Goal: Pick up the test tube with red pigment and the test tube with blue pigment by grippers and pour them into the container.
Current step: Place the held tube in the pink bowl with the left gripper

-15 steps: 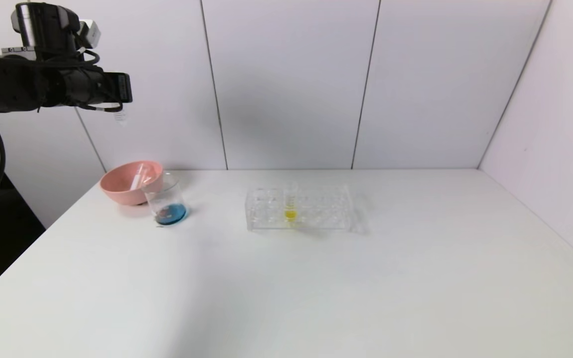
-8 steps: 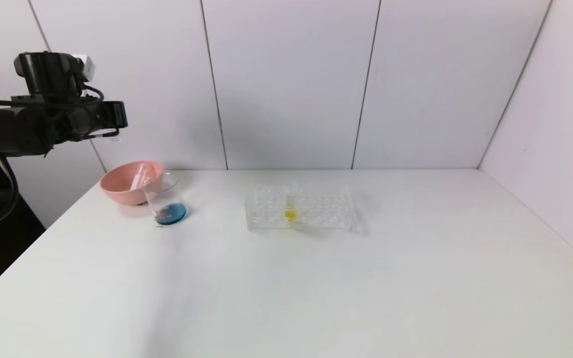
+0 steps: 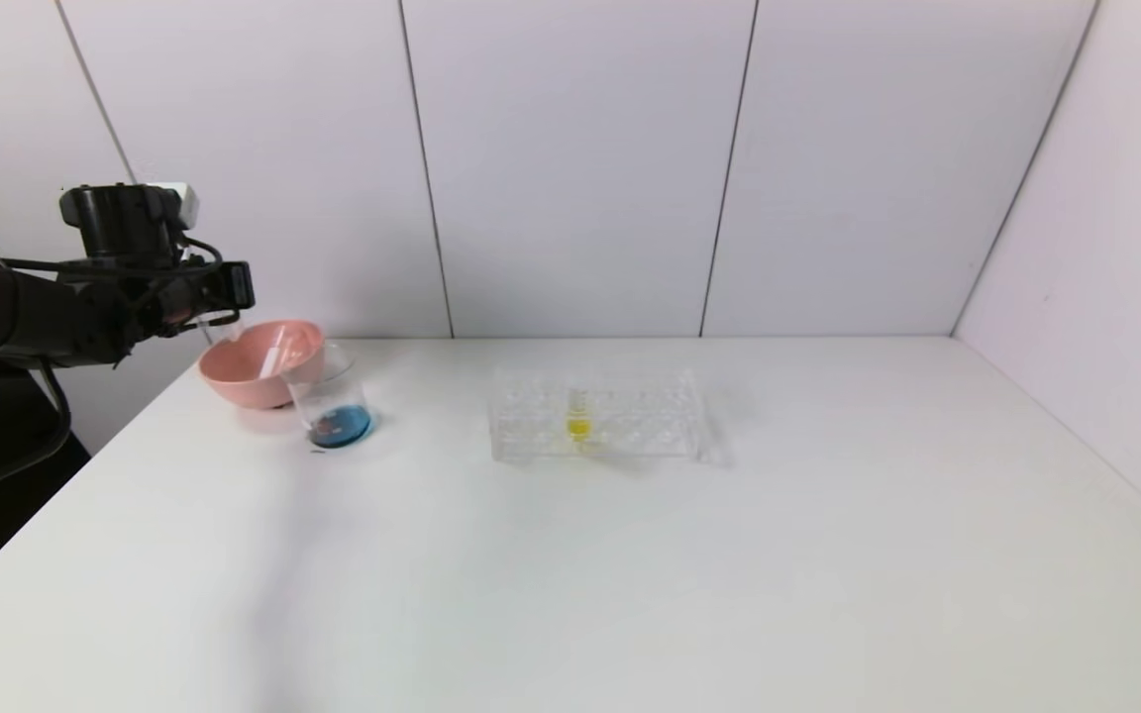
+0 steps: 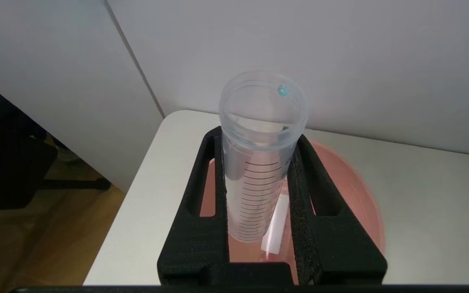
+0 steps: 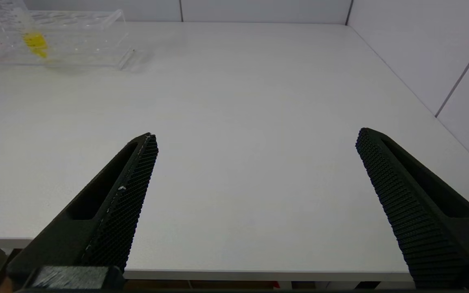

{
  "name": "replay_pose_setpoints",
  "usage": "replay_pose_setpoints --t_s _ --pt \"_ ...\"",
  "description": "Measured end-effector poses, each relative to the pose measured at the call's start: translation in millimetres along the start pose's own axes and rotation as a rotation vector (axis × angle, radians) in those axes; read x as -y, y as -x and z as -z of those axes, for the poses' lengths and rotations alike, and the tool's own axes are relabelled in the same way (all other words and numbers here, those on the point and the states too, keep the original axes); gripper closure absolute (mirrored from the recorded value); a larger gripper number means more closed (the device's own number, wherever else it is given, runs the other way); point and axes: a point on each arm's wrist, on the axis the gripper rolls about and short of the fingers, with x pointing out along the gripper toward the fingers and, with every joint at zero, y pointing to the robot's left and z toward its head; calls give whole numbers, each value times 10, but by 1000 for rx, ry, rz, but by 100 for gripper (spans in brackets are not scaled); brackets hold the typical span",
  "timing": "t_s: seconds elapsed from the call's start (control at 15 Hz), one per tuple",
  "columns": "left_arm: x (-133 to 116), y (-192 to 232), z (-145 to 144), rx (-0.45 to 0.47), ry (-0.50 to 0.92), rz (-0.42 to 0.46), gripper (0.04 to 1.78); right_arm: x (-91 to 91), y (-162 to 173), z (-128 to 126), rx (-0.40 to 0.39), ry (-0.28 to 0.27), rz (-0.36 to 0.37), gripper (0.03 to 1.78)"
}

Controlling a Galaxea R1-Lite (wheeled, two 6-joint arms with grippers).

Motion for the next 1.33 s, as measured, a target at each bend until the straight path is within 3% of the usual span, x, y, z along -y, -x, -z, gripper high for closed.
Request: replay_pose_setpoints --t_s 0.27,0.87,1.07,1.33 --pt "-102 -105 158 -41 -1 -17 138 0 0 0 0 0 0 4" --pt "-234 -213 288 -60 8 31 133 0 0 0 0 0 0 4" --pt "-244 -214 286 -59 9 29 109 0 0 0 0 0 0 4" --pt "-245 -213 289 -59 8 29 45 0 0 0 0 0 0 4"
